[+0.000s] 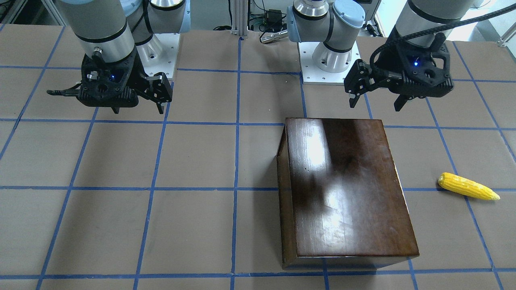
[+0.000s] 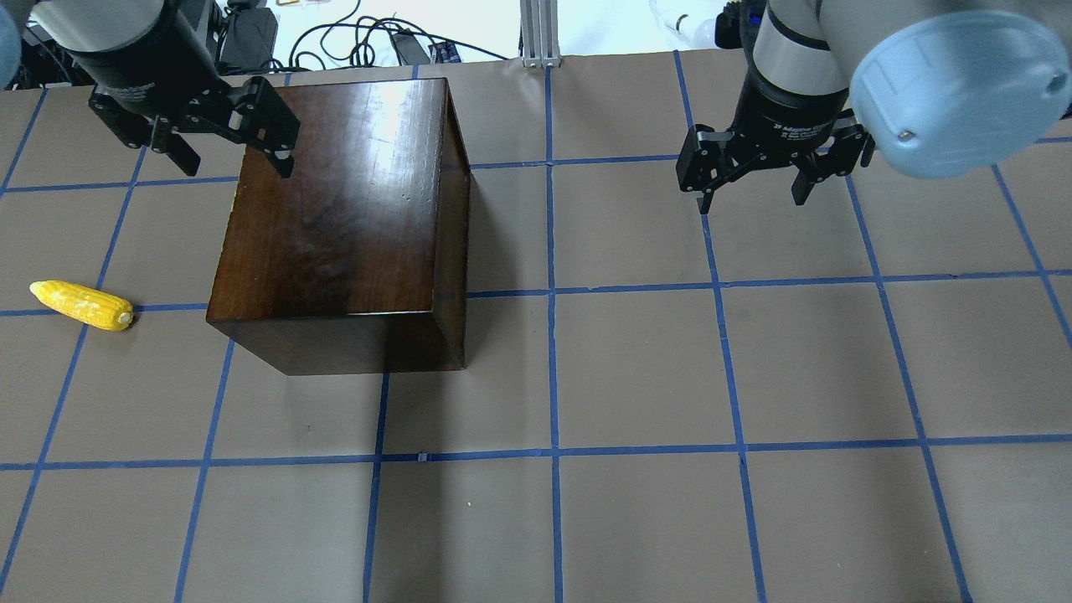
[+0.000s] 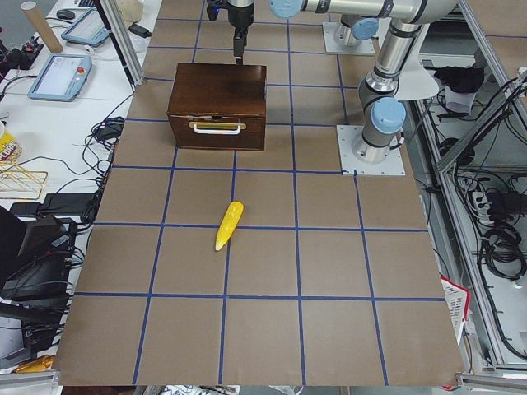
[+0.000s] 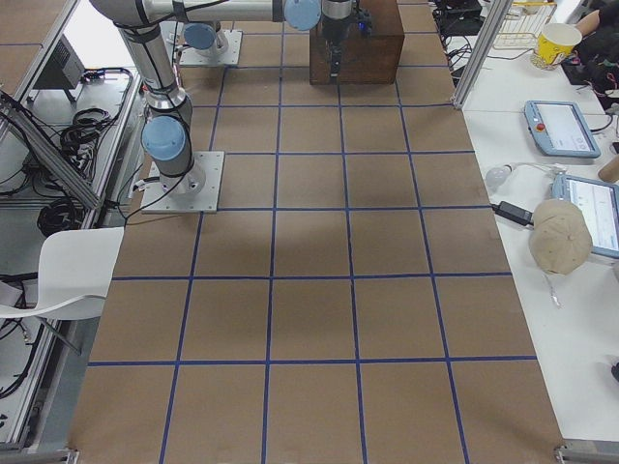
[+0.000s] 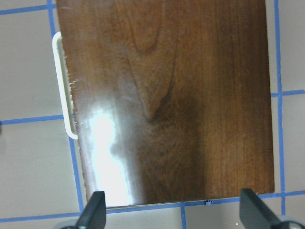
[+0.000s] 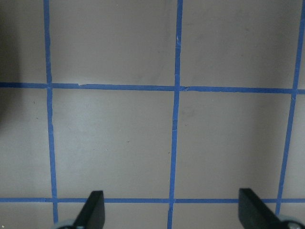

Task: Open drawer and put corn inside
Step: 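Move the left gripper down beside the cabinet toward the white drawer handle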

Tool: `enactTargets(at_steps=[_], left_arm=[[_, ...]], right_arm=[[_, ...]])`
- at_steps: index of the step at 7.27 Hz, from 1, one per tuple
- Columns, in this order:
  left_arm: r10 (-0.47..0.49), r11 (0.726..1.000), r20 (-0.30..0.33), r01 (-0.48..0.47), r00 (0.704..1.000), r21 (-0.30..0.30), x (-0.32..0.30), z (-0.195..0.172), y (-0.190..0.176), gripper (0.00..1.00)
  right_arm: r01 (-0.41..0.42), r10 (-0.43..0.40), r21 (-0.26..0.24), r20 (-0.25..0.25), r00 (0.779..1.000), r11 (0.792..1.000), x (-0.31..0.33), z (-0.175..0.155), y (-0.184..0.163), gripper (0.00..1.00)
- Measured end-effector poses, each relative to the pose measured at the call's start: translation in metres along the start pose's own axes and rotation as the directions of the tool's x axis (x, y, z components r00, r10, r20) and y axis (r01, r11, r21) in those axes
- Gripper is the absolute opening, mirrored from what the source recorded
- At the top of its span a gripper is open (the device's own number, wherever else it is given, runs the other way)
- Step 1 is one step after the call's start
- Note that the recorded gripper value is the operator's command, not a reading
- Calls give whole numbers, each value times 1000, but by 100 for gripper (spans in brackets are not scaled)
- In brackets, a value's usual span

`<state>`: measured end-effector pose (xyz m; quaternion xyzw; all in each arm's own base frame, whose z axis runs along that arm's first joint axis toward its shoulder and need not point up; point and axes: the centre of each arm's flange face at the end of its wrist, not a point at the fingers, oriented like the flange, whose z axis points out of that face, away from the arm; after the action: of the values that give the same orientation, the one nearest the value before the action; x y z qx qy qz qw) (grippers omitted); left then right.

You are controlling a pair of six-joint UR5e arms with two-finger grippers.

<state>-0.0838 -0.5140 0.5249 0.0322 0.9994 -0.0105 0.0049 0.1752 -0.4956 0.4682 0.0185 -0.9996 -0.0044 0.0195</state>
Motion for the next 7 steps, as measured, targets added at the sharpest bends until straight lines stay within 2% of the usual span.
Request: enactTargets(at_steps=[1, 4, 7], left_arm=[[2, 1000, 1, -2, 1000, -19, -28, 4, -3, 100], [93, 993, -29, -95, 995, -73, -113, 31, -12, 100], [138, 981, -83, -148, 987, -125, -140, 70, -21, 100]], right_arm=[[0, 0, 0, 0, 1000, 1000, 0, 0, 0, 100], [0, 0, 0, 0, 1000, 1000, 0, 0, 0, 100], [0, 0, 0, 0, 1000, 1000, 0, 0, 0, 100]])
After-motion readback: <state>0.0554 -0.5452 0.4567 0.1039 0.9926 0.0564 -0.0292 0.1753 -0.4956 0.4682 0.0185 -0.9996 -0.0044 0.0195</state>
